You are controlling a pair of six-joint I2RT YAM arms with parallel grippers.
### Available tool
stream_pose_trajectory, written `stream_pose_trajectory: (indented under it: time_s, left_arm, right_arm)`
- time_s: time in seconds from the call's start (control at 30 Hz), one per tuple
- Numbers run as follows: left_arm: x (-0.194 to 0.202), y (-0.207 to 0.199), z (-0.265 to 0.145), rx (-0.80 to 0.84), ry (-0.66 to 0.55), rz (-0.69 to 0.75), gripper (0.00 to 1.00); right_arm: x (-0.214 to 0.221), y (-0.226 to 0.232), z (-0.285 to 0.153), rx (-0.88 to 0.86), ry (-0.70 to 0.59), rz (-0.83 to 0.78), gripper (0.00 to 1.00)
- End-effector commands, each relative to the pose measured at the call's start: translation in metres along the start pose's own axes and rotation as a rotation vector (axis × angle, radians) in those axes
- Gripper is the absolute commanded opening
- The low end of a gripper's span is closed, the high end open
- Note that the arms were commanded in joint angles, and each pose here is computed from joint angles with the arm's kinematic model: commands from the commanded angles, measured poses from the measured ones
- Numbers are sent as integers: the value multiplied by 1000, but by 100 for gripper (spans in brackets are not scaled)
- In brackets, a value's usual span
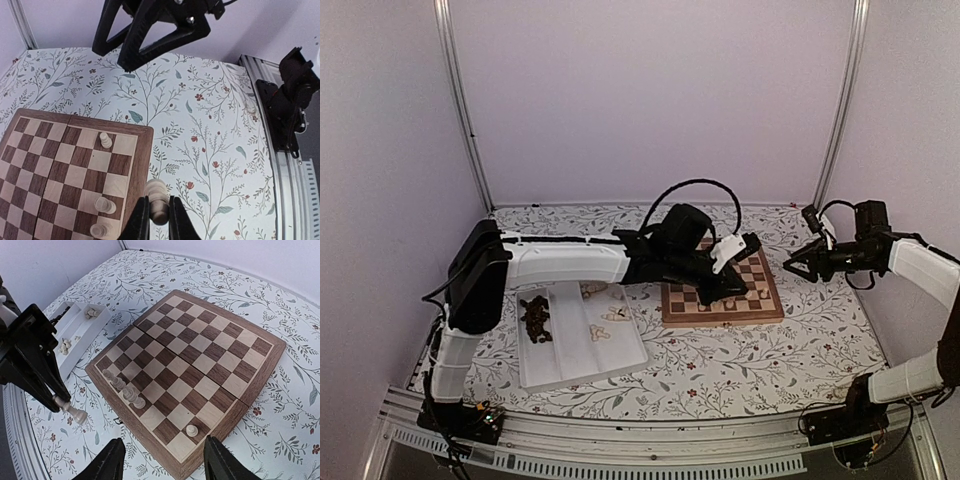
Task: Set up the chess pieces on the board
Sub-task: Place the chess piece on the chessboard.
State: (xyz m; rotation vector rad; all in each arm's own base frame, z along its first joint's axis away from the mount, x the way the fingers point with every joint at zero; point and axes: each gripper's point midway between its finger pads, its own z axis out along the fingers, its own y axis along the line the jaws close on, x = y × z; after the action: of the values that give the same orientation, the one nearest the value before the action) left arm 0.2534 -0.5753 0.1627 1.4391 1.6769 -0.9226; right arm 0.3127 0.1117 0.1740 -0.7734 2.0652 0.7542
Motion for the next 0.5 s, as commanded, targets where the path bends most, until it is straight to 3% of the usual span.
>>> stream_pose_trajectory:
  time_s: [0.0,0.2,0.47]
  left_arm:
    - [14,-5,27,-8,95,16,2]
    - [36,5,61,-104,208,89,2]
    - [43,9,74,-150,251,154,3]
  right_arm:
    - [-7,-13,-1,60,-15,1,57]
    - [-1,-27,0,128,16,10,57]
    - [0,-28,1,129,22,10,57]
